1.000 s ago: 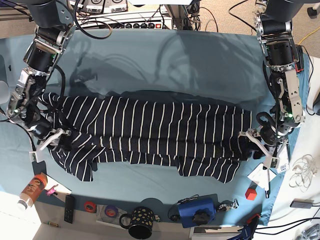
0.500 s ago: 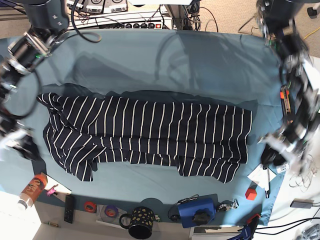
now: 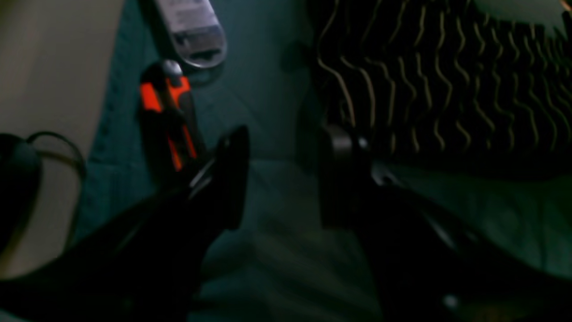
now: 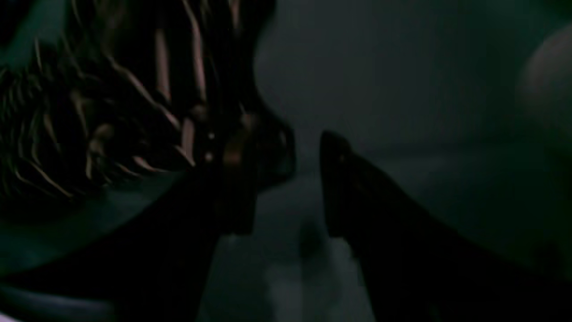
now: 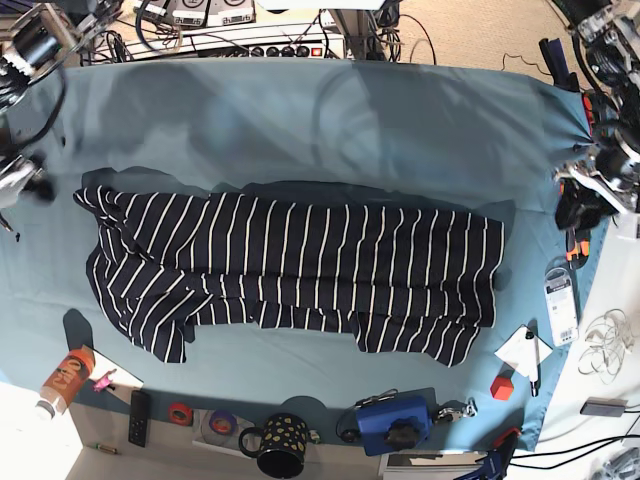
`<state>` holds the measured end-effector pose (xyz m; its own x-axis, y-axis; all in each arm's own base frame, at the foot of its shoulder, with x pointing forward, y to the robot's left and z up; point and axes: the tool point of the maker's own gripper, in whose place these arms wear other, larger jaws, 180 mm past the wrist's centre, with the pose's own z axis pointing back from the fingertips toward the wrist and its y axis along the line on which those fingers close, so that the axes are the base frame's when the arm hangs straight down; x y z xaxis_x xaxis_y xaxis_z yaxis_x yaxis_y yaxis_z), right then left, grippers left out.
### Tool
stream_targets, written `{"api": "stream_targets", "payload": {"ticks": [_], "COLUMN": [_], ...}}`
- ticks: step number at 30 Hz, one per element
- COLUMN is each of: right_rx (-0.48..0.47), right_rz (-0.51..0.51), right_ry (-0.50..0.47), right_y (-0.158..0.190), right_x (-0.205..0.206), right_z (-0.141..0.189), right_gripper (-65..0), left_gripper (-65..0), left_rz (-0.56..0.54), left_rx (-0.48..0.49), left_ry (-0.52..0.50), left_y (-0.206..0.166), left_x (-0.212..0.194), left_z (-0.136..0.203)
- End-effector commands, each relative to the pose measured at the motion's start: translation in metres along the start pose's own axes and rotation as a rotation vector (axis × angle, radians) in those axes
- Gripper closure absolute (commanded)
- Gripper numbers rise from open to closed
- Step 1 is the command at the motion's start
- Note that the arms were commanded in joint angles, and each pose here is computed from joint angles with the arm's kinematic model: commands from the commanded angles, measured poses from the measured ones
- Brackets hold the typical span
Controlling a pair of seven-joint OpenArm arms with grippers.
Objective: Layout the t-shirt on the table in an organized manner, then fold the t-shirt properly
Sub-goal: 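Grasp the shirt edge ends with both grippers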
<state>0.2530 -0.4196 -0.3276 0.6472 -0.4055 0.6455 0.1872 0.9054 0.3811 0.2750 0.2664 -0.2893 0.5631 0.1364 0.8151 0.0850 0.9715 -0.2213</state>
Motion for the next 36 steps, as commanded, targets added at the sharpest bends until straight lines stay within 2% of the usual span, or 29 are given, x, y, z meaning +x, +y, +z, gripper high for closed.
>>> {"api": "stream_targets", "payload": {"ticks": [1,4,6,9,13,20,21,22,25,26,31,36], "right_rx": [0.009,0.08,0.118,0.139,0.161,0.178,0.186,0.19,0.193,0.188,0.156,0.156], "right_rz": [0.005,-0.071,-0.086,-0.056,-0.019,0.026,0.022,0.02,0.019,0.022,0.039,0.039], "right_ry": [-0.065,-0.065,-0.053,-0.014,-0.032,0.015,0.013,0.012,0.013,0.016,0.041,0.042], "right_y": [-0.002,0.002,0.009,0.019,0.033,0.057,0.06,0.061,0.062,0.061,0.056,0.056], "right_x": [0.021,0.01,0.006,0.001,0.006,0.002,0.002,0.002,0.001,0.001,-0.003,-0.003], "right_z": [0.005,-0.006,-0.013,-0.023,-0.037,-0.063,-0.066,-0.066,-0.067,-0.067,-0.068,-0.068], "right_gripper": [-23.4,-23.4,-23.4,-23.4,-23.4,-23.1,-21.9,-18.1,-2.7,0.0,0.0,0.0], "left_gripper": [-26.2,-26.2,-26.2,-26.2,-26.2,-26.2,-26.2,-26.2,-26.3,-26.2,-26.3,-27.2], "left_rz": [-0.023,-0.023,-0.024,-0.024,-0.024,-0.021,-0.02,-0.017,-0.01,-0.009,-0.004,-0.048], "left_rx": [-0.007,-0.008,-0.008,-0.008,-0.008,-0.019,-0.026,-0.038,-0.063,-0.07,-0.1,-0.219], "left_ry": [-0.051,-0.055,-0.056,-0.056,-0.056,-0.044,-0.035,-0.025,-0.006,0.002,0.004,0.047], "left_y": [-0.001,-0.001,-0.001,-0.001,-0.001,-0.004,-0.006,-0.008,-0.014,-0.016,-0.025,-0.05], "left_x": [0.016,0.017,0.017,0.017,0.017,0.013,0.011,0.007,-0.002,-0.006,-0.019,-0.025], "left_z": [0.004,0.004,0.004,0.004,0.004,0.001,-0.001,-0.004,-0.015,-0.02,-0.046,-0.071]}}
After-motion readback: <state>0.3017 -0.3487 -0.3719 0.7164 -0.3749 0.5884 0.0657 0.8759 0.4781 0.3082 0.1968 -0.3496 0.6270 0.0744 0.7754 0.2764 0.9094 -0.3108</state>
